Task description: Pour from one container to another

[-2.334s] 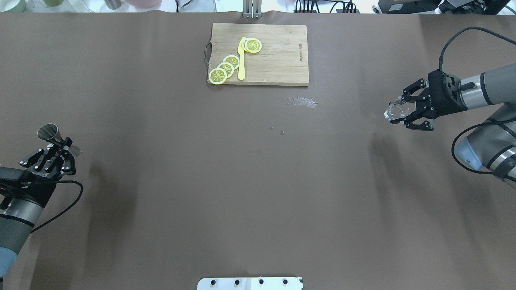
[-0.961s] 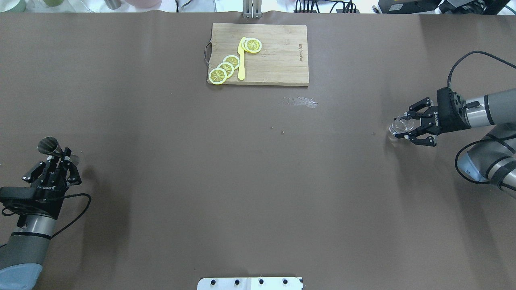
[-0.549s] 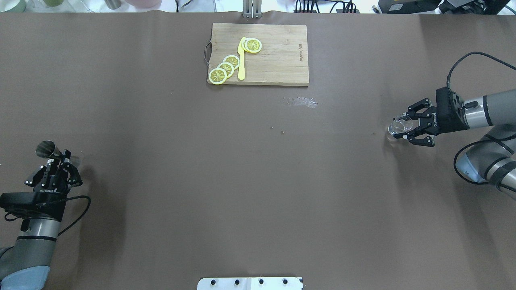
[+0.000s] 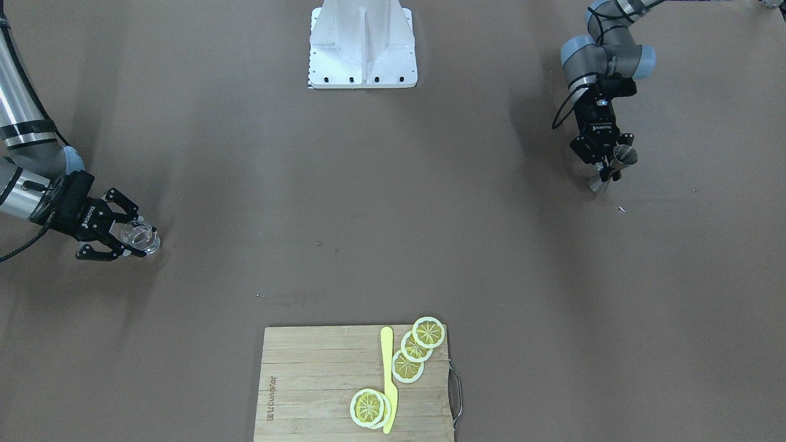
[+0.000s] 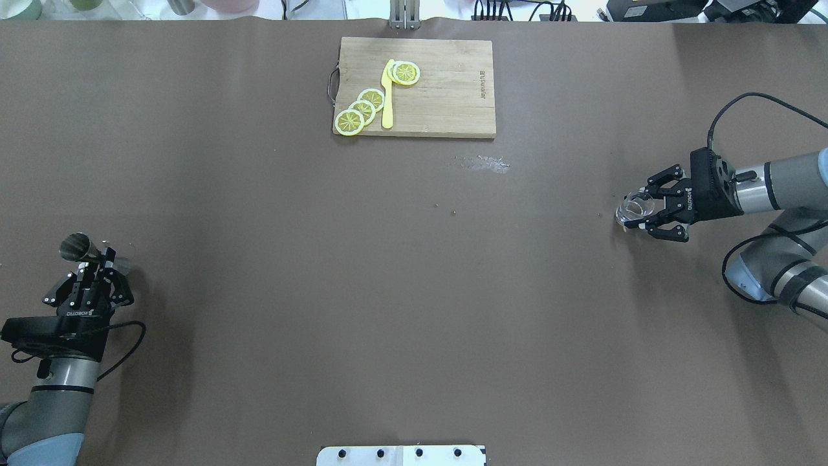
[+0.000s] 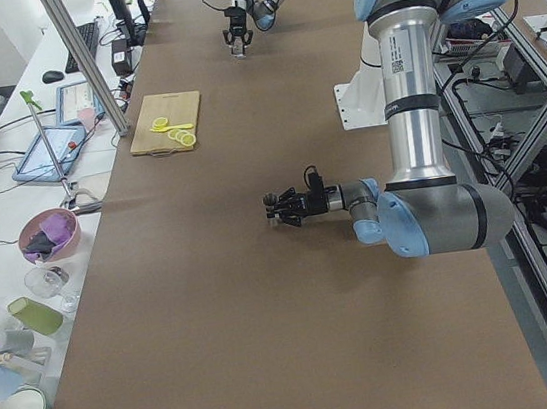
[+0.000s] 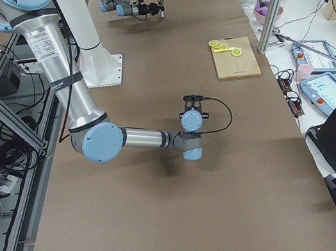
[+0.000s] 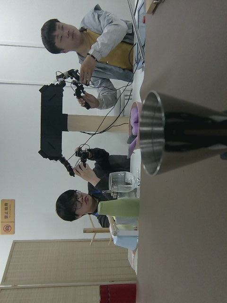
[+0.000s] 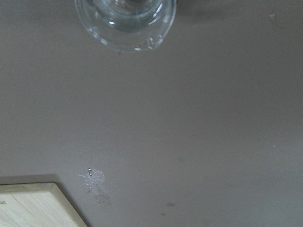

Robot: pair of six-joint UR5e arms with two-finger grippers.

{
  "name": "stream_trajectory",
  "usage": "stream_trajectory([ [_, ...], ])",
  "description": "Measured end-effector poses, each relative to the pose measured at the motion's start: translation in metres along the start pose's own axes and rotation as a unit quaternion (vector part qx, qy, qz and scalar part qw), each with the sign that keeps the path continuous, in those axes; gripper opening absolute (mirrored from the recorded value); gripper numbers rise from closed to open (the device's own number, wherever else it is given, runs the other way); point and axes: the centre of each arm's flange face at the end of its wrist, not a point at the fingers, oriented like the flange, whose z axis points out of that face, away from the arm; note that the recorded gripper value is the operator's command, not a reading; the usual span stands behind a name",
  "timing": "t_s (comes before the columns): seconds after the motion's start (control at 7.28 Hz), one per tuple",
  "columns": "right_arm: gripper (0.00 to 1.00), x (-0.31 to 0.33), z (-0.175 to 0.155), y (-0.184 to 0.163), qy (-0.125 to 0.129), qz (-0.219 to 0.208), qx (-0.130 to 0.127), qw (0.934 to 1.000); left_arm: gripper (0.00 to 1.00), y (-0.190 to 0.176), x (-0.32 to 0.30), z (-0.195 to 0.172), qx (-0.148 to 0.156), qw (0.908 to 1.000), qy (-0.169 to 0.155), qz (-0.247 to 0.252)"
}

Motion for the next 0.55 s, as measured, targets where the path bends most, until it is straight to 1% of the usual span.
stream_trajectory([
  [0.14, 0.99, -0.0007, 0.0017, -0.0002, 0.000, 0.000, 0.000, 1.0000, 0.00, 0.0013, 0.0000, -0.0008, -0.001, 1.0000, 0.000, 0.003],
  [0.55, 1.00, -0.0029, 0.0099, -0.0053, 0.001, -0.003, 0.002, 1.0000, 0.00, 0.0059, -0.0005, -0.0043, -0.006, 1.0000, 0.003, 0.007],
])
